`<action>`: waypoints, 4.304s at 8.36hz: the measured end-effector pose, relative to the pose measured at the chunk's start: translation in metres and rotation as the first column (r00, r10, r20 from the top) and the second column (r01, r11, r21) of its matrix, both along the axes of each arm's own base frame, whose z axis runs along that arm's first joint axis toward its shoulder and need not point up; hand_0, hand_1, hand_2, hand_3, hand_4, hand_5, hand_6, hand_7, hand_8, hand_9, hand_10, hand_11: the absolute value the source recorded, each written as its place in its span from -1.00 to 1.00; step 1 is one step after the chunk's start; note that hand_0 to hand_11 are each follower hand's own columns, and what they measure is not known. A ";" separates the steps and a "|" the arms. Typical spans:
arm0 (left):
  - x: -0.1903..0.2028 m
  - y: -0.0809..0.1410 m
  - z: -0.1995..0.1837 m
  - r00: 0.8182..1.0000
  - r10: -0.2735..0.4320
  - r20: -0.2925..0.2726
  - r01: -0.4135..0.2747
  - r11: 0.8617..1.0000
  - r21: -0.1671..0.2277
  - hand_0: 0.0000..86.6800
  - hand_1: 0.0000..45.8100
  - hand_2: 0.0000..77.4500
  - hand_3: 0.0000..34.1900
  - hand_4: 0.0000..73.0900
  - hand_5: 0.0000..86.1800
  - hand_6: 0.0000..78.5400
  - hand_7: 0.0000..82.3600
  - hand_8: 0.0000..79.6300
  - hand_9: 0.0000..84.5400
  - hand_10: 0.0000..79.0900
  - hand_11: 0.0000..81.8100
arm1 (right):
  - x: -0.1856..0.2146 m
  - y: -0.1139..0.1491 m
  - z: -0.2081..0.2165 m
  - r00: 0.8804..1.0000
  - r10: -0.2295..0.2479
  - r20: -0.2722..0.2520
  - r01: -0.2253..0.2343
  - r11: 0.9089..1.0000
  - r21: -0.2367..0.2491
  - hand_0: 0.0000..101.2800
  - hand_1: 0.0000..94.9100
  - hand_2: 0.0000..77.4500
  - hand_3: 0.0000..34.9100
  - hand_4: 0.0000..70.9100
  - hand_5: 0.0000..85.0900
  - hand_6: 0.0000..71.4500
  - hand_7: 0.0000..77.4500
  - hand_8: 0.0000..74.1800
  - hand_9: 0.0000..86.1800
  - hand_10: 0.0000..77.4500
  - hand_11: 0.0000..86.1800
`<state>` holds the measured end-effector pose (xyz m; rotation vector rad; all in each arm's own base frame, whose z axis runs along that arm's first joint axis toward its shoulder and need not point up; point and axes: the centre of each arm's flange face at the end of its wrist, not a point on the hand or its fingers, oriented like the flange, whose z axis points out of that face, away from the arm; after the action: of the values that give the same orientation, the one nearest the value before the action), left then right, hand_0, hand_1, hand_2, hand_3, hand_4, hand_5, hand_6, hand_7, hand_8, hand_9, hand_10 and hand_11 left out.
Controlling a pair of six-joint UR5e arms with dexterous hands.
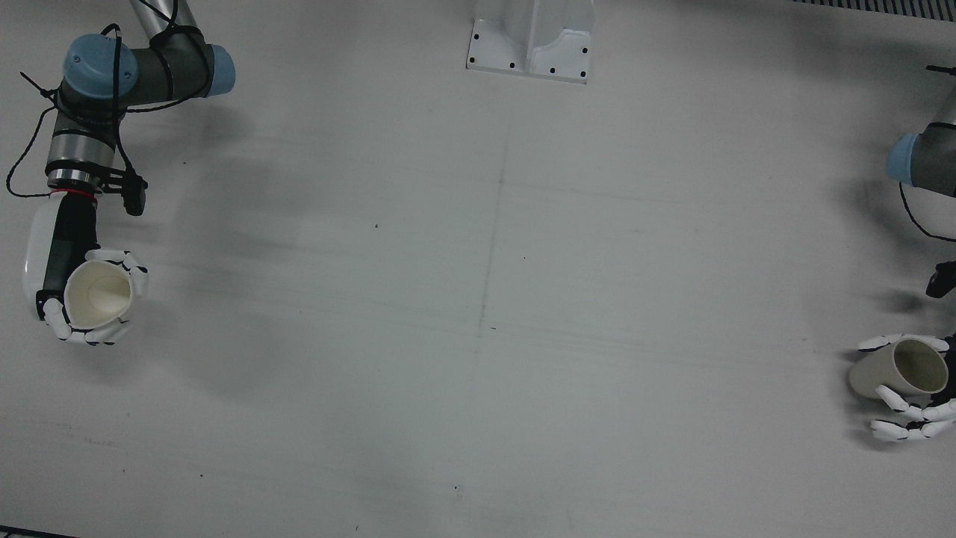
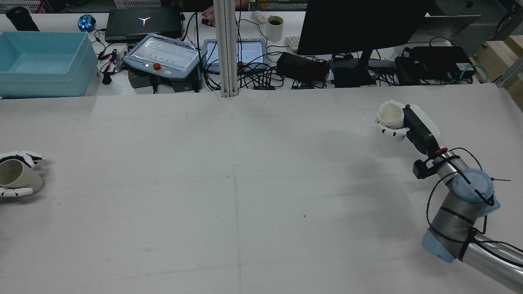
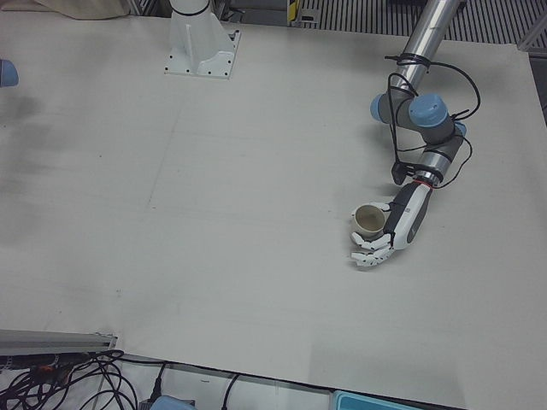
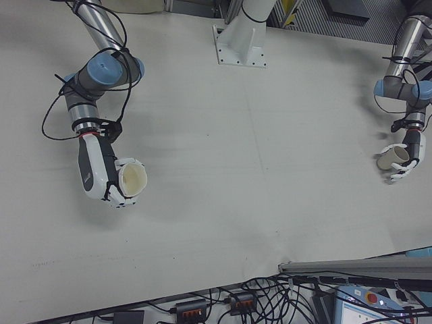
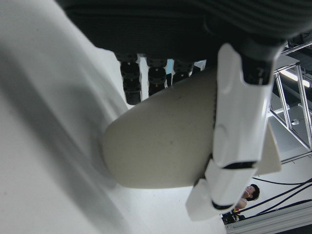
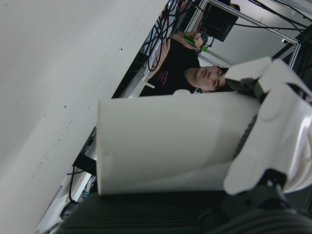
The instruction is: Pour water
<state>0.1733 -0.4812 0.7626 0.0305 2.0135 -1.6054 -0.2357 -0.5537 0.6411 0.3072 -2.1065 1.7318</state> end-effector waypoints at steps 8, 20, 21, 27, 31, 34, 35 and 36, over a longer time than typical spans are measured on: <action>0.005 -0.004 -0.005 1.000 0.007 -0.017 -0.006 1.000 0.019 0.18 -0.24 -0.34 -0.98 -0.27 -0.58 -0.69 -0.76 -0.99 -0.95 -0.82 -0.68 | 0.000 0.000 0.002 1.000 -0.001 -0.005 0.000 1.000 -0.003 -0.08 -0.70 0.20 -1.00 -0.31 0.36 0.53 0.18 0.26 0.39 0.08 0.38; -0.010 0.002 0.015 0.998 -0.007 -0.062 0.008 1.000 0.018 0.43 0.00 -0.94 -0.27 -0.97 -1.00 -0.99 -0.99 -0.99 -0.95 -0.96 -0.92 | 0.012 -0.004 0.005 1.000 0.021 -0.007 -0.021 1.000 -0.007 -0.07 -0.70 0.20 -1.00 -0.28 0.37 0.54 0.18 0.26 0.39 0.07 0.37; -0.013 0.004 0.022 0.998 -0.012 -0.056 0.012 1.000 0.012 0.43 0.00 -0.94 -0.39 -0.97 -1.00 -0.99 -0.99 -0.99 -0.95 -0.96 -0.92 | 0.012 -0.004 0.011 1.000 0.019 -0.007 -0.019 1.000 -0.015 -0.07 -0.70 0.20 -1.00 -0.28 0.37 0.54 0.18 0.26 0.39 0.07 0.37; -0.036 0.017 0.044 0.998 -0.042 -0.052 0.042 0.999 0.005 0.34 -0.10 -0.96 -0.05 -0.97 -1.00 -0.99 -0.99 -1.00 -0.95 -0.97 -0.89 | 0.000 0.015 0.033 0.992 -0.046 0.119 0.053 0.997 -0.057 -0.10 -0.75 0.18 -0.98 -0.06 0.29 0.69 0.23 0.40 0.46 0.18 0.42; -0.054 0.041 0.043 0.997 -0.043 -0.061 0.044 0.999 0.017 0.34 -0.10 -0.96 0.03 -0.97 -1.00 -0.99 -0.99 -1.00 -0.95 -0.97 -0.93 | 0.002 0.023 0.057 0.989 0.039 0.140 -0.036 0.999 -0.025 -0.10 -0.75 0.15 -0.98 -0.40 0.22 0.73 0.10 0.40 0.46 0.24 0.42; -0.072 0.067 0.050 0.997 -0.042 -0.065 0.043 0.999 0.023 0.34 -0.10 -0.96 0.08 -0.97 -1.00 -0.99 -0.99 -0.99 -0.95 -0.97 -0.91 | -0.002 0.010 0.088 0.979 0.155 0.131 -0.164 0.985 0.058 -0.05 -0.72 0.14 -0.94 -0.43 0.19 0.85 0.20 0.53 0.43 0.41 0.39; -0.074 0.070 0.050 0.997 -0.041 -0.068 0.043 0.999 0.026 0.34 -0.10 -0.96 0.08 -0.97 -1.00 -0.99 -0.99 -0.99 -0.95 -0.97 -0.95 | -0.006 0.008 0.089 0.972 0.185 0.144 -0.197 0.977 0.079 -0.06 -0.72 0.14 -0.99 -0.35 0.21 0.85 0.20 0.56 0.43 0.41 0.39; -0.076 0.073 0.049 0.997 -0.041 -0.069 0.043 0.999 0.029 0.34 -0.10 -0.96 0.08 -0.97 -1.00 -0.99 -0.99 -0.99 -0.95 -0.97 -0.95 | -0.011 0.007 0.088 0.967 0.202 0.156 -0.217 0.972 0.090 -0.06 -0.72 0.14 -0.99 -0.35 0.21 0.85 0.20 0.56 0.43 0.41 0.39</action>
<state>0.0971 -0.4086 0.8113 0.0293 2.1022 -1.6221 -0.2464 -0.5471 0.7295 0.4623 -2.3514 1.8102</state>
